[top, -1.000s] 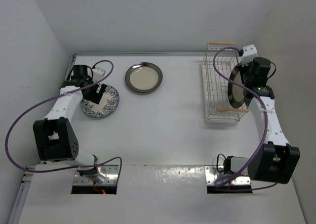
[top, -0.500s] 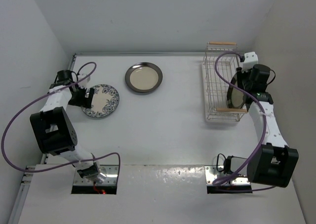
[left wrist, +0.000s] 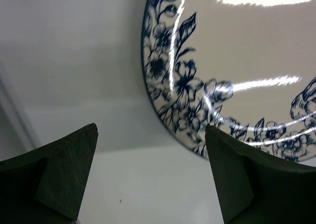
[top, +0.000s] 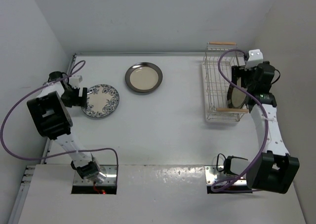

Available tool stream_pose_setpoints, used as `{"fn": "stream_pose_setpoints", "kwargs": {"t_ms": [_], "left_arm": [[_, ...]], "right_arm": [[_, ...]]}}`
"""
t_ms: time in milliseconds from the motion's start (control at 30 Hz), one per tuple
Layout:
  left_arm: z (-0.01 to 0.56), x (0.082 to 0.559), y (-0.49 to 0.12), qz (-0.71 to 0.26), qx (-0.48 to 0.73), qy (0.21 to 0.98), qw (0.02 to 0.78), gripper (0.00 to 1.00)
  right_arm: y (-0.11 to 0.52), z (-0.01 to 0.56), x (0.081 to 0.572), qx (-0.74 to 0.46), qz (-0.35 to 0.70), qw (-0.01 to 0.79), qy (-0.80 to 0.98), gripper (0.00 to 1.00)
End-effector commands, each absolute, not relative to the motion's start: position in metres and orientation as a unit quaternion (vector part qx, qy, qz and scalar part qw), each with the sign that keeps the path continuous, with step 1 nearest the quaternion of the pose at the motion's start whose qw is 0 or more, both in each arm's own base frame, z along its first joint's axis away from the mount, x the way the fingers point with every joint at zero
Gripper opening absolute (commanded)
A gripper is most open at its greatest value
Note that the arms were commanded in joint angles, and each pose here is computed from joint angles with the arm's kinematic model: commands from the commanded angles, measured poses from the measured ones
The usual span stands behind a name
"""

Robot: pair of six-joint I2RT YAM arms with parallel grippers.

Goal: Load the plates into the dish rack

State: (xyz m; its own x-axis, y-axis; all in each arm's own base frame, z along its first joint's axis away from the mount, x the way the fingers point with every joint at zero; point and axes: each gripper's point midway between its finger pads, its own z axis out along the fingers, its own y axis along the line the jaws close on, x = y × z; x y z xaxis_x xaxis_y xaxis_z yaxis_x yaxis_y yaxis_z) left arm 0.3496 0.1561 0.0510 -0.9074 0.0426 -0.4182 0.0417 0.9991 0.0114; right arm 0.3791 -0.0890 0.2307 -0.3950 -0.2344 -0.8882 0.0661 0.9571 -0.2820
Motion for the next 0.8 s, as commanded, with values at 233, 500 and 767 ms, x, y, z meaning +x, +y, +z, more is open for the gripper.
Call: {"fn": "stream_pose_setpoints", "kwargs": {"t_ms": [233, 500, 767], "left_arm": [[0.003, 0.359, 0.107, -0.183, 0.05, 0.965, 0.178, 0.73], [-0.005, 0.35, 0.082, -0.265, 0.063, 0.95, 0.153, 0.0], [0.045, 0.332, 0.036, -0.305, 0.189, 0.915, 0.184, 0.0]], "right_arm": [[-0.072, 0.312, 0.369, -0.049, -0.117, 0.63, 0.766, 1.0], [-0.032, 0.317, 0.354, -0.066, -0.041, 0.648, 0.758, 1.0], [0.073, 0.268, 0.338, -0.143, 0.097, 0.59, 0.789, 0.96]]}}
